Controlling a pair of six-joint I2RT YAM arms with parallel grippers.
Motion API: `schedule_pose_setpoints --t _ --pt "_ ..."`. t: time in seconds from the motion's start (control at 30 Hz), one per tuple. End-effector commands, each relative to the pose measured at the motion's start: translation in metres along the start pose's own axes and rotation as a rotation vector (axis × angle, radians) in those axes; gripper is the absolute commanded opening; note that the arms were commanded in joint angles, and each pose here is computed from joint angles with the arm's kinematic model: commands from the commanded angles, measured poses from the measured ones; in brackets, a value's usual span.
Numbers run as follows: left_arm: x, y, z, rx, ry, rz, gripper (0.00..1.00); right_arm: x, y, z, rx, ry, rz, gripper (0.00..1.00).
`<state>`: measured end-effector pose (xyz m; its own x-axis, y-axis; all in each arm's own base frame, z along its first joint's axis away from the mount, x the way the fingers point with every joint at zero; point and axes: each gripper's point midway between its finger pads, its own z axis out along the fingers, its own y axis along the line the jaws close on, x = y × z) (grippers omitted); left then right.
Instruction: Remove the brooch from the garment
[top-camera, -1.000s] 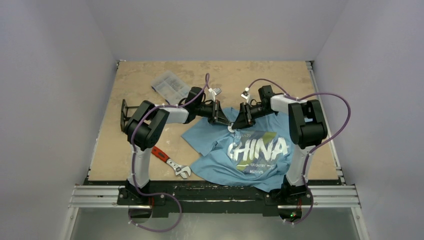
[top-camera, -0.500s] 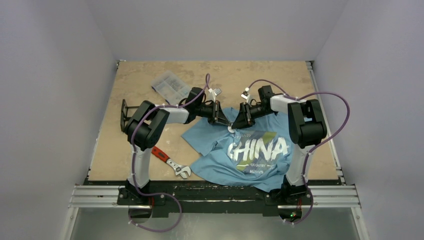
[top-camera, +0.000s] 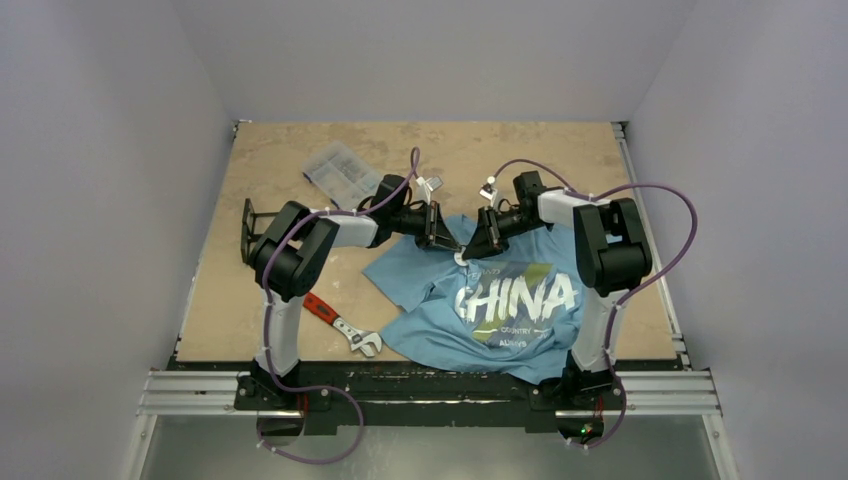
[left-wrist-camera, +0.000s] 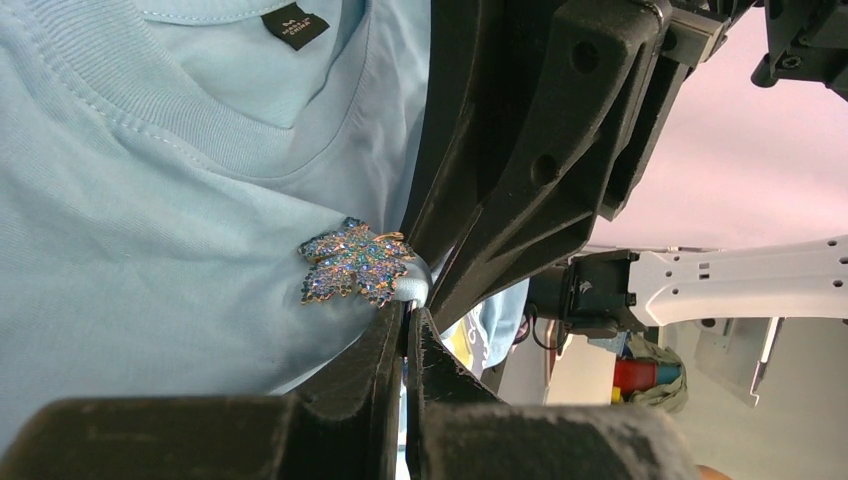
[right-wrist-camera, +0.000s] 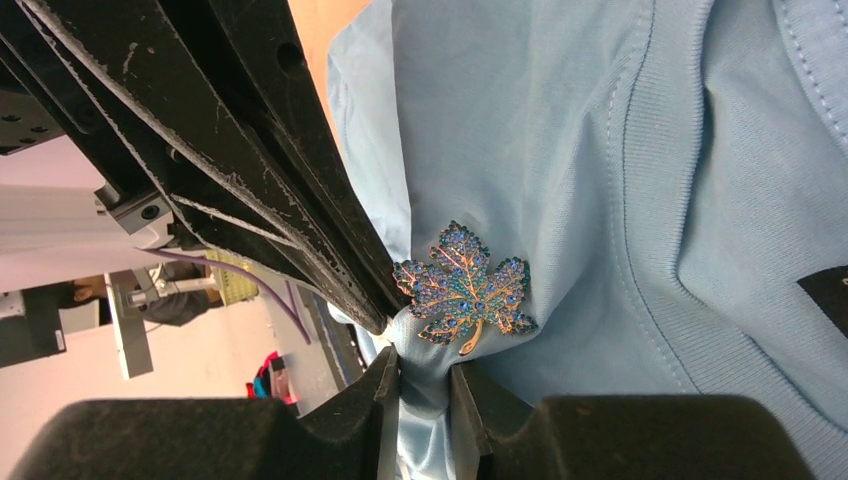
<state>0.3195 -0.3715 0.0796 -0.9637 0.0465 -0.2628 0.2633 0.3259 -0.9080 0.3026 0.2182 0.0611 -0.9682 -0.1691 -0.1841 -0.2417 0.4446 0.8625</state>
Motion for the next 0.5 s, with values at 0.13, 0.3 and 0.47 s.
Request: schedule_pose_setpoints --t 0.13,0.3,0.47 --pt "-0.01 -0.023 0.0 0.055 -0.018 0.065 0.0 -0.002 -0.002 0.005 0.041 0.019 -0.054 0.21" --pt "-0.009 -0.021 0.0 0.049 -0.013 0.06 0.0 0.001 0.007 0.001 0.007 0.039 -0.138 0.35" --pt "-0.008 -0.014 -0.002 0.017 -0.007 0.068 0.0 0.002 0.014 -0.008 -0.01 0.044 -0.163 0.43"
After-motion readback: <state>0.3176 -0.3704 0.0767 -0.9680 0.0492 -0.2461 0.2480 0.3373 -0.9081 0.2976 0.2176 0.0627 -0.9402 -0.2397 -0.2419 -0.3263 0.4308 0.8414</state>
